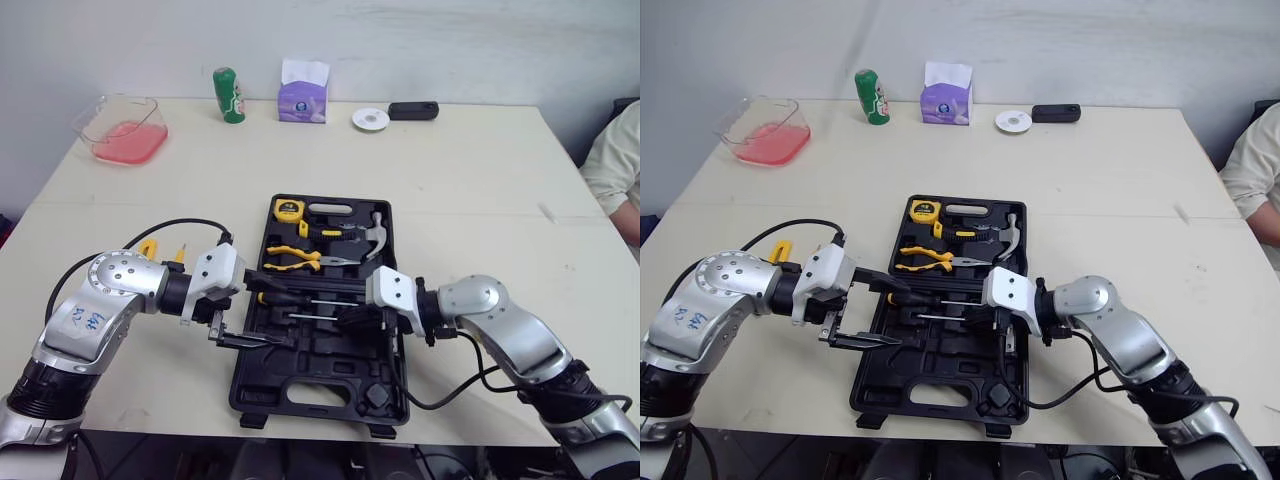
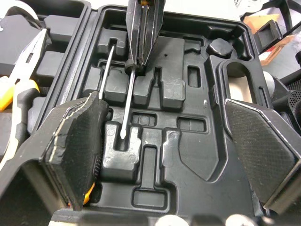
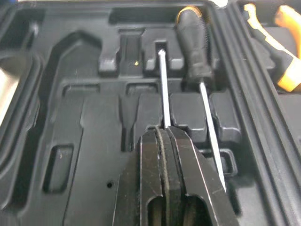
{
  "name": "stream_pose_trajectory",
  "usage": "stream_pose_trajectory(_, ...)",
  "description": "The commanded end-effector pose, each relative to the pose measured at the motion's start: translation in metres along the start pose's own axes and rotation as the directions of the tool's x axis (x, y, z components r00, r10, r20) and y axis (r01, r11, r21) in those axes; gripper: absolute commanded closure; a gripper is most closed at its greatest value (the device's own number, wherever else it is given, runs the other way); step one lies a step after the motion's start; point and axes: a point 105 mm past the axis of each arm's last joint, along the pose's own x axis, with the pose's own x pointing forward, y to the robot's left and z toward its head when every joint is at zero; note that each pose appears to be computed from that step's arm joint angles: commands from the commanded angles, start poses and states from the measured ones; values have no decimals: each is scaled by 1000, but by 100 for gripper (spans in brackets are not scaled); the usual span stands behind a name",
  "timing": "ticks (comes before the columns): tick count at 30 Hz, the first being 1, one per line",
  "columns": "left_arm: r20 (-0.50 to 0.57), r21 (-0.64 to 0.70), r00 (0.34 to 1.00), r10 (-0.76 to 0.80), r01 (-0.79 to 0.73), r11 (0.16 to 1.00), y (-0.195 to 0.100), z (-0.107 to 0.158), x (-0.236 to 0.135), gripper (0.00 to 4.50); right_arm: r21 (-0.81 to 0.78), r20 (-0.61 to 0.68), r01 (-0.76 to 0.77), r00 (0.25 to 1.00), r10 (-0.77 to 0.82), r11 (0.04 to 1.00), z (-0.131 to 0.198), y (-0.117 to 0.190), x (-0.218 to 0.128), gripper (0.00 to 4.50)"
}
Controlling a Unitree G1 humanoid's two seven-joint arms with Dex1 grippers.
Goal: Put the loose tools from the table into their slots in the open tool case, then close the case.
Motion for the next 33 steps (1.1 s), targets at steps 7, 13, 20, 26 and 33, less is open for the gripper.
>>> stream_pose_trajectory(7, 17, 35, 1000, 25, -26, 999, 2, 9, -1, 0, 176, -137, 96, 988, -72, 980, -43, 4, 7, 447)
stream_pose_trajectory(13, 98, -113, 980, 172, -160, 981, 8, 3, -12, 0, 212, 229, 126, 958, -175, 969, 26, -11, -32, 383)
stream_pose_trajectory(20, 134, -418, 913, 385, -300, 858, -13, -18, -62, 0, 290, 183, 302, 914, -363, 908, 20, -15, -138, 52)
stream_pose_trajectory(26, -68, -599, 696, 715, -602, 529, -37, -74, -159, 0, 359, -125, 567, 816, -564, 741, -43, -3, -234, 4)
stream_pose_trajectory(33, -325, -540, 405, 854, -821, 184, -76, -120, -259, 0, 381, -283, 756, 644, -711, 533, -83, 8, -307, 4)
